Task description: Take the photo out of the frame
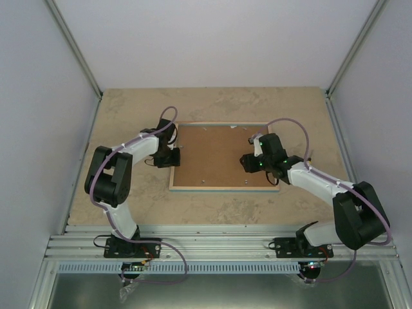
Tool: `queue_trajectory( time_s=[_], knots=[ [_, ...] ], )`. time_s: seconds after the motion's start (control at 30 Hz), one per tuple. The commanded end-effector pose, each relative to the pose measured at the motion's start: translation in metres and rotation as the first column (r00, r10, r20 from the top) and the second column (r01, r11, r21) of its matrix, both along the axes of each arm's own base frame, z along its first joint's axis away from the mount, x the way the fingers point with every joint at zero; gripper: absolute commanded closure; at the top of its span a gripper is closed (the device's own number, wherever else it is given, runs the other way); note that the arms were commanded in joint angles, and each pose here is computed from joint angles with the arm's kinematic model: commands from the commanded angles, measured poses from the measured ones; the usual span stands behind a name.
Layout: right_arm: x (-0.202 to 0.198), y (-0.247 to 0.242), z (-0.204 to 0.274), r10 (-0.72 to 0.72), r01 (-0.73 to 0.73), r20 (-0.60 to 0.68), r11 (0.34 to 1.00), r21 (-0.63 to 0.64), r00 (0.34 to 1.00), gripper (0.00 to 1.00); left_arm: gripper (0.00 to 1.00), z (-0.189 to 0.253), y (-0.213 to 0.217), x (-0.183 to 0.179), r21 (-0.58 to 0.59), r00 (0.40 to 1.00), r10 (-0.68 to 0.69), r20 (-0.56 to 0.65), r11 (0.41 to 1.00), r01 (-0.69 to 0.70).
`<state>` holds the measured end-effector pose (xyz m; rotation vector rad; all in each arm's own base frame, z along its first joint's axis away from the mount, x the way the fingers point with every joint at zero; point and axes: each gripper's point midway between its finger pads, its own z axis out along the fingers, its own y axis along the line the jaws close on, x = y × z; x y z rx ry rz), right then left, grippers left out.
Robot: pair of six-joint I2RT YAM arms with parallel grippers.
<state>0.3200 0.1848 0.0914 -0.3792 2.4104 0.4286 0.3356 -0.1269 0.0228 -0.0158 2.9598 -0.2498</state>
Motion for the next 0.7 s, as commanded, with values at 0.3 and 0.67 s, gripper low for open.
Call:
queue_trajectory(
  time_s=[0.3,0.67],
  knots=[
    [-0.028,0.046,0.011,0.192,-0.176,0.118,0.976,-0.129,0.974,0.38,0.83,0.006,0.004,0.008,0.029,1.000,-0.005,0.001,1.000,0.005],
    [-0.071,0.088,0.006,0.403,-0.338,0.164,0.886,-0.318,0.900,0.31,1.00,0.036,0.014,0.016,0.075,0.996,0.006,0.094,0.997,-0.013]
  ],
)
